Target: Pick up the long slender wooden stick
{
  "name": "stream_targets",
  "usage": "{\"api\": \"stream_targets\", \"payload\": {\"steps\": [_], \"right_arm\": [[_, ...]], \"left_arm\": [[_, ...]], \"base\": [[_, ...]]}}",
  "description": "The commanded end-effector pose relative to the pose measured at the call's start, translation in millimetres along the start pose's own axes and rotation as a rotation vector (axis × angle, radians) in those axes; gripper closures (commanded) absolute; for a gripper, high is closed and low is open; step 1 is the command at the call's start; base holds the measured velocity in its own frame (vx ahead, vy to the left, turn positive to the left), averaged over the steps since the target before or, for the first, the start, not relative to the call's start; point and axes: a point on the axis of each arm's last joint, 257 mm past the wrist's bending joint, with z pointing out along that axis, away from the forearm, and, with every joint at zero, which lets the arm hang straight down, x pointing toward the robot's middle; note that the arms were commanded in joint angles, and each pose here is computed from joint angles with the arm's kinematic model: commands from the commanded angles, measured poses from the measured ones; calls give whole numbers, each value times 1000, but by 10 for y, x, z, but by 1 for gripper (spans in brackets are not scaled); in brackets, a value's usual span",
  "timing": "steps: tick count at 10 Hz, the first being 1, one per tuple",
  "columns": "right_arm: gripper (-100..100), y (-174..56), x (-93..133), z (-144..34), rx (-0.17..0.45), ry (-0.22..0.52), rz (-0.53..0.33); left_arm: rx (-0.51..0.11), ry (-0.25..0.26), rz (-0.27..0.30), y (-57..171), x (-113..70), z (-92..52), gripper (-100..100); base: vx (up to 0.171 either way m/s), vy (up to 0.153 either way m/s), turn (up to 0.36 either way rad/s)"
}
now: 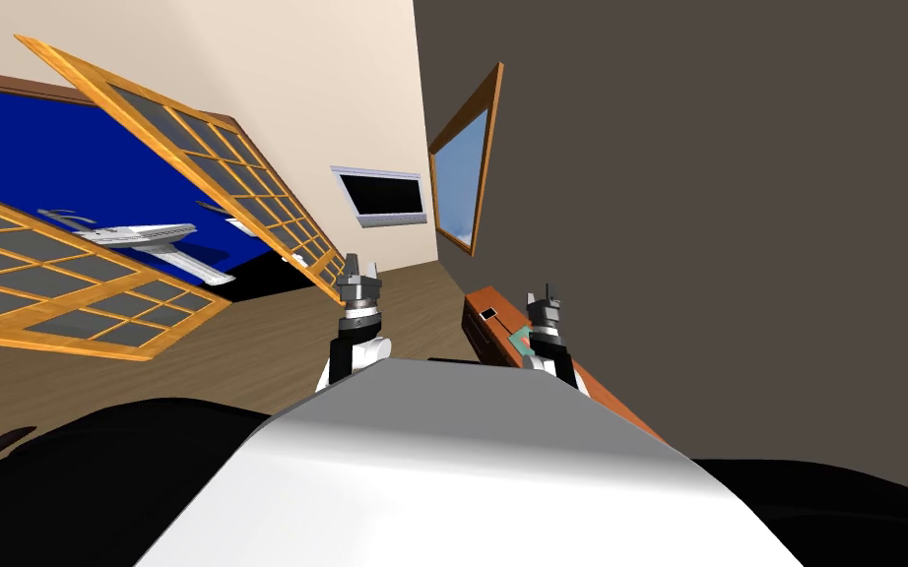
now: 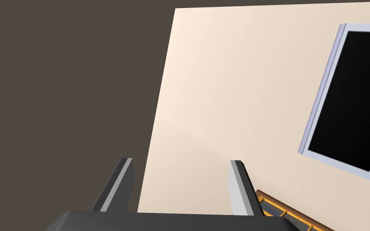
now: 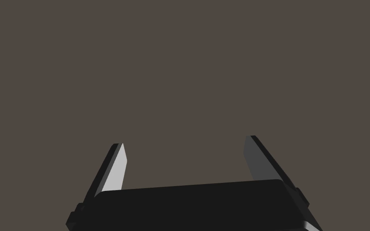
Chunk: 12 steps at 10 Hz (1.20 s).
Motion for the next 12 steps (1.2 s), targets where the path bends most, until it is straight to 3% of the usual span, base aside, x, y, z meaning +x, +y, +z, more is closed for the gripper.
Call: {"api": "stream_targets", "payload": {"steps": [1,4,5,6,7,12], "right_arm": [[-100,-205,-33,24,60,10,-4],[-100,-587,-132,12,169,13,-7],[-100,-597,-133,10,173,12,-7],[-100,-792,-201,-7,228,8,-7],[-100,-810,-203,-12,235,7,-7],[-100,-1437,-487,-133,417,-33,1]], "left_arm": [[0,0,0,0,0,0,0],[0,0,0,0,0,0,0],[0,0,0,0,0,0,0],[0,0,0,0,0,0,0],[0,0,0,0,0,0,0],[0,0,0,0,0,0,0]], "base": [[0,15,52],[3,17,50],[3,15,31],[3,16,62],[3,12,33],[9,15,53]]}}
